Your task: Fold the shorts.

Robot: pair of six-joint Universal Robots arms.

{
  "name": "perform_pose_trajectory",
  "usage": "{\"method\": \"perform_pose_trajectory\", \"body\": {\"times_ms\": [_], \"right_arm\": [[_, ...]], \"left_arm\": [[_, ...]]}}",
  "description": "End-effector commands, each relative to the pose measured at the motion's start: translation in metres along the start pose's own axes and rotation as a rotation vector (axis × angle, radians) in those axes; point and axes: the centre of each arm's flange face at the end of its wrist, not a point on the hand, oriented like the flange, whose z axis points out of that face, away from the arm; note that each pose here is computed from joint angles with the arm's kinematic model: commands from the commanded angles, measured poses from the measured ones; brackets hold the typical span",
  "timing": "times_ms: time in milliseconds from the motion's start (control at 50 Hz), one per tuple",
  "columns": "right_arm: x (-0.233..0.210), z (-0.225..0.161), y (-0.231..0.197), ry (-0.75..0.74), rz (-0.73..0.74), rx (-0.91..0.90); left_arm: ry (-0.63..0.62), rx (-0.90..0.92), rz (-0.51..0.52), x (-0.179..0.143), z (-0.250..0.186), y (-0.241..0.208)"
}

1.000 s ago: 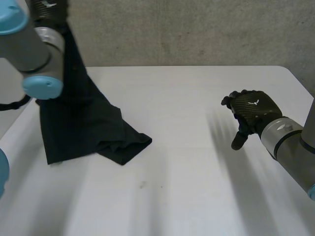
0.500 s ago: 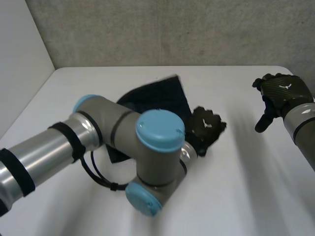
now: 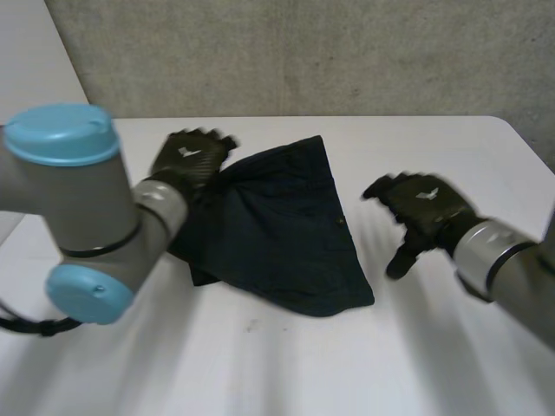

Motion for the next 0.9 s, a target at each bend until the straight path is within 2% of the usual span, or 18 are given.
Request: {"method": "perform_pose_trajectory", "body": {"times_ms": [20, 200, 380, 580, 700, 820, 900], "right_arm": [[-0.050, 0.021, 0.035, -0.134, -0.021, -0.037], [-0.056, 0.041, 0.065, -0.147, -0.046, -0.097], [-0.046, 0.053, 0.072, -0.030, -0.107, -0.064], [-0.045, 0.058, 0.074, -0.021, -0.116, -0.061], [-0.037, 0.052, 0.045, 0.010, -0.115, 0.020], [-0.023, 0.035, -0.007, 0.068, -0.131, 0.151], [-0.013, 0.008, -0.060, 0.099, -0.143, 0.237]], "left_arm": [[-0.102, -0.178, -0.037, -0.046, 0.001, 0.049], [-0.122, -0.220, -0.063, -0.068, 0.007, 0.068], [0.009, -0.247, -0.080, -0.055, 0.016, 0.087], [-0.009, -0.246, -0.075, -0.057, 0.016, 0.086], [-0.008, -0.226, -0.072, -0.058, 0.012, 0.076], [-0.029, -0.096, -0.047, -0.064, -0.006, 0.024], [-0.064, 0.039, -0.021, -0.073, -0.030, -0.025]]}}
